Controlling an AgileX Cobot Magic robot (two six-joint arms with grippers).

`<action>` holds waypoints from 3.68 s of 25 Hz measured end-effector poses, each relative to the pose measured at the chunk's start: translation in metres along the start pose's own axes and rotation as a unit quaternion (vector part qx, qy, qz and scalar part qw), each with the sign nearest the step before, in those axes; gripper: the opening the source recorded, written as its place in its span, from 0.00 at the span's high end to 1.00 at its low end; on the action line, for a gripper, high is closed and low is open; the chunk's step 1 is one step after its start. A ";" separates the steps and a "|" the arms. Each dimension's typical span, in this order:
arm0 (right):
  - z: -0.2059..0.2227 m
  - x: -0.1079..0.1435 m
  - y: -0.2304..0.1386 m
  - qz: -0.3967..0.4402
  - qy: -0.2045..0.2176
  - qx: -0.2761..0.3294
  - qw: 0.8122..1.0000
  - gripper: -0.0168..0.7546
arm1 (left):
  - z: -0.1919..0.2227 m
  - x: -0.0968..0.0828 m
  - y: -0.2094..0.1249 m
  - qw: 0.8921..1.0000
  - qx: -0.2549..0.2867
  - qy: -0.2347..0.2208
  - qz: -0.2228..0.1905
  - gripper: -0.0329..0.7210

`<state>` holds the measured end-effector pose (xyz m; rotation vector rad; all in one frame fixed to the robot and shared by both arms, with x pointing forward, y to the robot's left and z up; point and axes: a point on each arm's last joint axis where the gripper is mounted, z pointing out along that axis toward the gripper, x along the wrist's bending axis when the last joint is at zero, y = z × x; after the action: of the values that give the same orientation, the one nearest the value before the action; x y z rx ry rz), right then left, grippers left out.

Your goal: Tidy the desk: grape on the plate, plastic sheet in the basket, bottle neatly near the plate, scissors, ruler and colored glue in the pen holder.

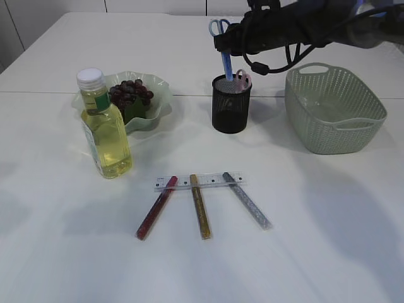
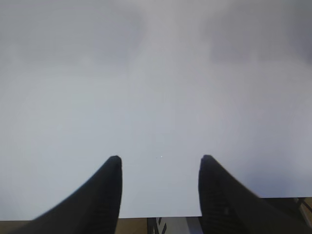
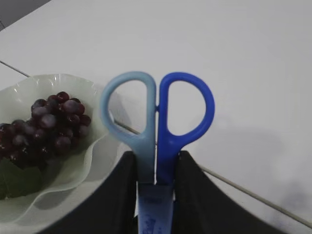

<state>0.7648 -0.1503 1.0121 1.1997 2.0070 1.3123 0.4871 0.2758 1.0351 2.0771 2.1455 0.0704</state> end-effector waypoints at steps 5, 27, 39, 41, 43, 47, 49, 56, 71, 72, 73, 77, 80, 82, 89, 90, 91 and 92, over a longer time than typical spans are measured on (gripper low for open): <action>0.006 -0.002 -0.007 -0.009 -0.001 0.004 1.000 0.72 | 0.000 0.000 0.000 1.000 0.000 0.000 0.000 0.47; 0.005 0.002 -0.007 0.000 0.017 0.008 1.000 0.59 | 0.000 0.000 0.000 1.000 0.000 0.000 0.000 0.48; -0.122 0.045 0.075 -0.072 -0.056 0.115 0.989 0.59 | 0.000 0.000 0.001 1.000 -0.003 0.000 0.000 0.48; -0.136 0.059 0.080 -0.091 -0.059 0.133 0.985 0.59 | 0.000 0.000 0.001 1.000 -0.007 -0.001 0.000 0.48; -0.144 0.075 0.083 -0.107 -0.050 0.152 0.981 0.59 | 0.000 0.000 0.002 1.000 -0.010 -0.001 0.000 0.48; -0.144 0.109 0.068 -0.157 -0.008 0.230 0.960 0.59 | 0.000 0.000 0.003 1.000 -0.018 -0.001 0.001 0.48; -0.141 0.125 0.058 -0.194 0.017 0.259 0.946 0.59 | 0.000 0.000 0.004 1.000 -0.024 0.000 0.001 0.48; -0.117 0.161 0.024 -0.306 0.095 0.321 0.891 0.58 | 0.000 0.000 0.008 0.999 -0.043 -0.001 0.002 0.48; -0.041 0.154 -0.051 -0.437 0.171 0.395 0.790 0.47 | -0.002 -0.001 0.019 0.994 -0.106 -0.005 0.002 0.48; -0.037 0.154 -0.055 -0.439 0.172 0.395 0.789 0.47 | -0.002 -0.001 0.020 0.994 -0.111 -0.006 0.002 0.48; -0.032 0.153 -0.059 -0.440 0.173 0.395 0.787 0.47 | -0.002 -0.001 0.021 0.993 -0.115 -0.005 0.003 0.48; -0.020 0.152 -0.075 -0.439 0.180 0.407 0.780 0.44 | -0.003 -0.001 0.021 0.993 -0.118 -0.004 0.004 0.48; -0.013 0.150 -0.085 -0.441 0.180 0.417 0.774 0.40 | -0.003 -0.001 0.022 0.992 -0.124 -0.005 0.004 0.48; -0.008 0.148 -0.091 -0.445 0.179 0.422 0.769 0.39 | -0.003 -0.001 0.023 0.992 -0.125 -0.005 0.004 0.48; 0.002 0.147 -0.105 -0.450 0.186 0.429 0.761 0.38 | -0.003 -0.001 0.023 0.992 -0.126 -0.004 0.005 0.48; 0.004 0.146 -0.108 -0.449 0.187 0.431 0.760 0.38 | -0.003 -0.001 0.023 0.992 -0.126 -0.004 0.005 0.48; 0.006 0.146 -0.111 -0.449 0.188 0.433 0.759 0.38 | -0.003 -0.001 0.023 0.992 -0.126 -0.004 0.005 0.48; 0.007 0.146 -0.113 -0.448 0.189 0.435 0.758 0.37 | -0.003 -0.001 0.023 0.992 -0.126 -0.003 0.005 0.48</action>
<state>0.6476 -0.0413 0.9199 0.0379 3.0233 0.0729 0.5093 0.2762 1.0413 1.9409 2.0029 0.3190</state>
